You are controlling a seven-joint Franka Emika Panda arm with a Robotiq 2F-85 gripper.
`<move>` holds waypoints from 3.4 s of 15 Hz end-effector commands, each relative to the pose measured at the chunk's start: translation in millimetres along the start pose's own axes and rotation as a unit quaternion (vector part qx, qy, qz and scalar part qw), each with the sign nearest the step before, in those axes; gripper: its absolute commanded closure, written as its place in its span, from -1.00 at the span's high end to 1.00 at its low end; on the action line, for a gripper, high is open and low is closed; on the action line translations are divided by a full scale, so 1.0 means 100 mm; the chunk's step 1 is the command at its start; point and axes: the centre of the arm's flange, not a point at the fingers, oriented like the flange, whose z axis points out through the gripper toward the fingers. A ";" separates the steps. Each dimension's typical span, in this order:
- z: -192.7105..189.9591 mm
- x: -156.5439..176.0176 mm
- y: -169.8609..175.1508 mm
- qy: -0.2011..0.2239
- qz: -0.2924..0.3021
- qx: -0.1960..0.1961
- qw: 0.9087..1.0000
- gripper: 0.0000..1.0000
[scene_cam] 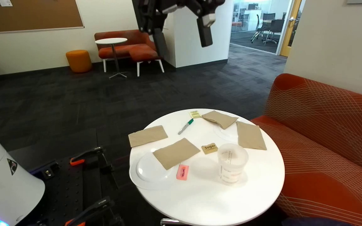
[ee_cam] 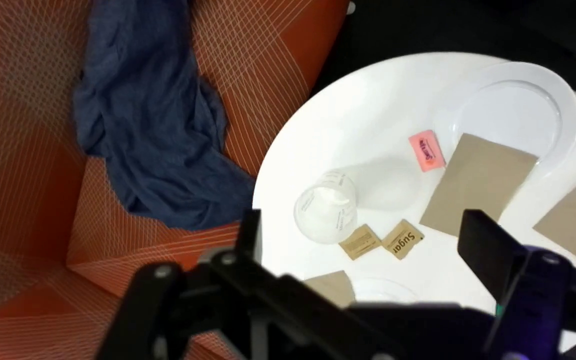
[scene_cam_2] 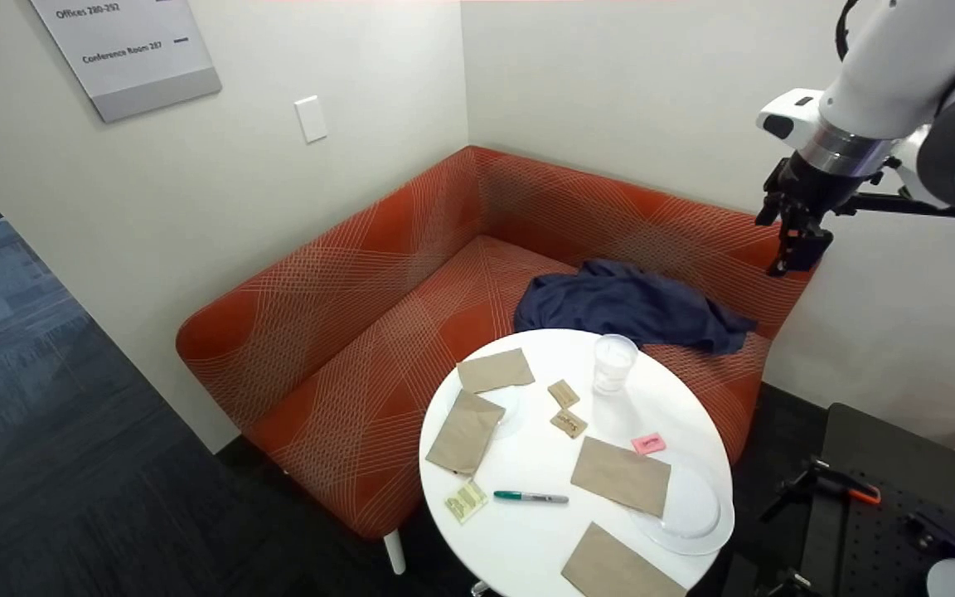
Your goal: Put the marker in the cup
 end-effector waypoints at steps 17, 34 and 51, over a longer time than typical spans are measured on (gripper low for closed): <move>0.80 1.16 -1.48 0.116 -0.060 0.055 0.990 1.00; 1.87 2.24 -1.96 0.109 -0.057 0.095 0.988 1.00; 2.53 2.26 -2.59 0.051 -0.064 0.122 0.989 1.00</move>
